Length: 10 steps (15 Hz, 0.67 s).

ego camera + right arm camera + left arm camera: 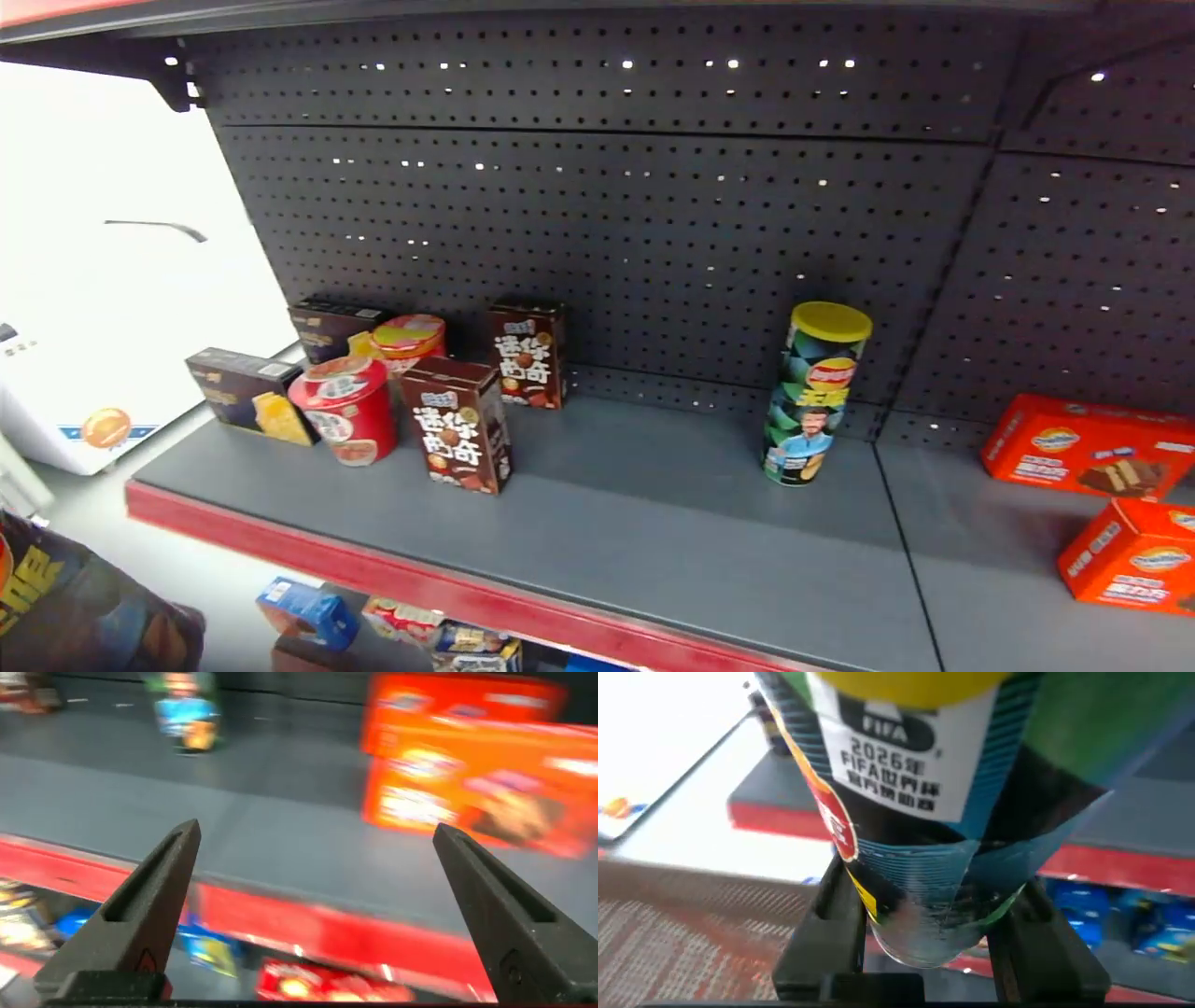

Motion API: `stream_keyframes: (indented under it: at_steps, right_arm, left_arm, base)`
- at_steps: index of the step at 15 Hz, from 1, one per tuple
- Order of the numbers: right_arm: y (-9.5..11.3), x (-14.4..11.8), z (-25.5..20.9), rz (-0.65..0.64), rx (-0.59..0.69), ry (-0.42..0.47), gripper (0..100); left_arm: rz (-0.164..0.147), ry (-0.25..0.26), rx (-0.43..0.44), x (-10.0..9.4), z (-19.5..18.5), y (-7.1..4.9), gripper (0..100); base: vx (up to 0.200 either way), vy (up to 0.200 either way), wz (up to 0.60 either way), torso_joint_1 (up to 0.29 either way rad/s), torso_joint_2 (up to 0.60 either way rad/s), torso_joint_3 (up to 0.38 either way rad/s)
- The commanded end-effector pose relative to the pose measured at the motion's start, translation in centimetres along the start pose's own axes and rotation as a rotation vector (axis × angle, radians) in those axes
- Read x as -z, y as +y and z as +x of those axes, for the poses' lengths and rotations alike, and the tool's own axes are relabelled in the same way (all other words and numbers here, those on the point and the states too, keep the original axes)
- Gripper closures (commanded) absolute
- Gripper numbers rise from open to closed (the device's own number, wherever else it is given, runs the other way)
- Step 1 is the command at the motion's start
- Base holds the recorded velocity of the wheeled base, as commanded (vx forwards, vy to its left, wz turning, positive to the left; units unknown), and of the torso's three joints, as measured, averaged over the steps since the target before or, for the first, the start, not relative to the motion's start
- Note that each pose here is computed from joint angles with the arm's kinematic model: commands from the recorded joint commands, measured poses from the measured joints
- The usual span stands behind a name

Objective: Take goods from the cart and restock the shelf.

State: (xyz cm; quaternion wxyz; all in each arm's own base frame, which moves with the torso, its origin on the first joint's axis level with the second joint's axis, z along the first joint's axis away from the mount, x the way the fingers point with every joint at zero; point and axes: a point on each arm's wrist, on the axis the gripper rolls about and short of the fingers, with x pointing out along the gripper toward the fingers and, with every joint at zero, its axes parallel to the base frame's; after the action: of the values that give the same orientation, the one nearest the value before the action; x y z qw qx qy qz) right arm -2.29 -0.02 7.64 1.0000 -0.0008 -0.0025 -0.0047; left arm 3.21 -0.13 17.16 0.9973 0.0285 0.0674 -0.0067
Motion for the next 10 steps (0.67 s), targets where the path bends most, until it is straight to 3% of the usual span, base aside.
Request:
stream_keyframes:
  at_steps: [1,4,6,9,10]
  right_arm:
    - [0.0,0.0,0.0,-0.001,0.0,-0.001,0]
    - [0.0,0.0,0.0,-0.004,-0.003,0.0,0]
    - [0.0,0.0,0.0,-0.003,-0.008,0.0,0]
    - [0.0,0.0,0.1,-0.014,-0.014,0.014,0]
    - [0.0,-0.1,0.4,-0.017,-0.037,0.048,0]
  left_arm:
    - [0.0,-0.003,0.0,0.0,0.0,0.0,100]
    - [-0.005,-0.033,0.031,-0.4,-0.4,0.0,100]
    - [-0.008,-0.077,0.019,-2.1,-0.7,0.1,100]
    - [-0.011,-0.018,-0.025,-3.9,-1.8,0.4,100]
    - [-0.036,0.005,-0.038,-4.4,-1.9,0.5,100]
  base:
    - [0.0,0.0,-0.6,-0.002,0.0,0.002]
    - [0.0,0.0,0.0,0.0,0.0,0.0]
    - [0.0,0.0,0.0,0.0,0.0,0.0]
    - [0.0,0.0,0.0,0.0,0.0,0.0]
    - [0.0,0.0,0.0,0.0,0.0,0.0]
